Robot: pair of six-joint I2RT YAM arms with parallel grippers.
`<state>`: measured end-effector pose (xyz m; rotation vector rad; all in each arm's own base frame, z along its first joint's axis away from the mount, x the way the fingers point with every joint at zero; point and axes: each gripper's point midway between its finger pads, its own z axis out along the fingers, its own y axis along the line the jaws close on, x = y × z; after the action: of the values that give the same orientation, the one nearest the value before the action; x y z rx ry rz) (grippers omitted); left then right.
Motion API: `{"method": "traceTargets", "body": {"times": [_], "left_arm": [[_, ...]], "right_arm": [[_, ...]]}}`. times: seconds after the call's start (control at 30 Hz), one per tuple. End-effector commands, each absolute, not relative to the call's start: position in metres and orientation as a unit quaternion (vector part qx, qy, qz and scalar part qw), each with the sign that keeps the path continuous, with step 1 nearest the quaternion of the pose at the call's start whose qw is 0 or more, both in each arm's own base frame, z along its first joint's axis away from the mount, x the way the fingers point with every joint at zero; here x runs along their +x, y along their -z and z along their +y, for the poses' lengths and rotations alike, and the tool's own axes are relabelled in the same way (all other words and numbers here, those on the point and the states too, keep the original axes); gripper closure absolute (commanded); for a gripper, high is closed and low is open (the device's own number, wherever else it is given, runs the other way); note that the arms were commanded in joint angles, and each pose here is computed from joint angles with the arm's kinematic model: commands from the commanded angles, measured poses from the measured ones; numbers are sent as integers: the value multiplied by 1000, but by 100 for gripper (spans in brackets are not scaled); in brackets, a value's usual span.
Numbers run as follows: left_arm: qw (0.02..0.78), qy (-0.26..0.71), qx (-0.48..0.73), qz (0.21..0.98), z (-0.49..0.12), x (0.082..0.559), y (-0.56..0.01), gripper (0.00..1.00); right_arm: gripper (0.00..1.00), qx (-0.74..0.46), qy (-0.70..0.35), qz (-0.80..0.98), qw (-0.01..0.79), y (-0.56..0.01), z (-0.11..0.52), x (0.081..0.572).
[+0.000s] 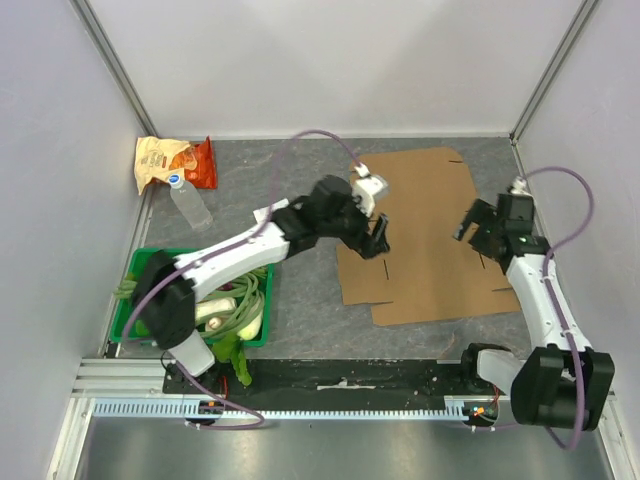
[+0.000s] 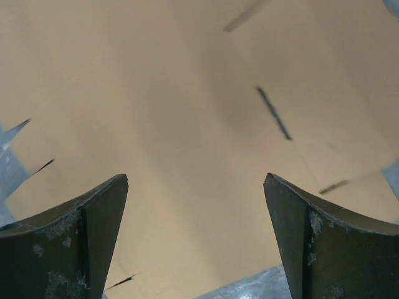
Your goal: Fold the paper box
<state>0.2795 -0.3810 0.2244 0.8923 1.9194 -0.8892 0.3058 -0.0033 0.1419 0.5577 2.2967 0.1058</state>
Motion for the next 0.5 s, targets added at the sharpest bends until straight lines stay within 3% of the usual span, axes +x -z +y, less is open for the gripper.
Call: {"method": "traceTargets", "body": {"times": [0.0,0.3,0.47], "left_arm": [[298,339,362,816,-403,260,-165,17],[234,326,256,879,-382,244,-118,18],[234,437,139,857,-368,206,-130,16]], "right_arm": [[2,293,-90,889,340,-117,-27,291],[2,251,-168,900,313,-84,15,276],[2,238,-231,895,297,-64,47,266]]}}
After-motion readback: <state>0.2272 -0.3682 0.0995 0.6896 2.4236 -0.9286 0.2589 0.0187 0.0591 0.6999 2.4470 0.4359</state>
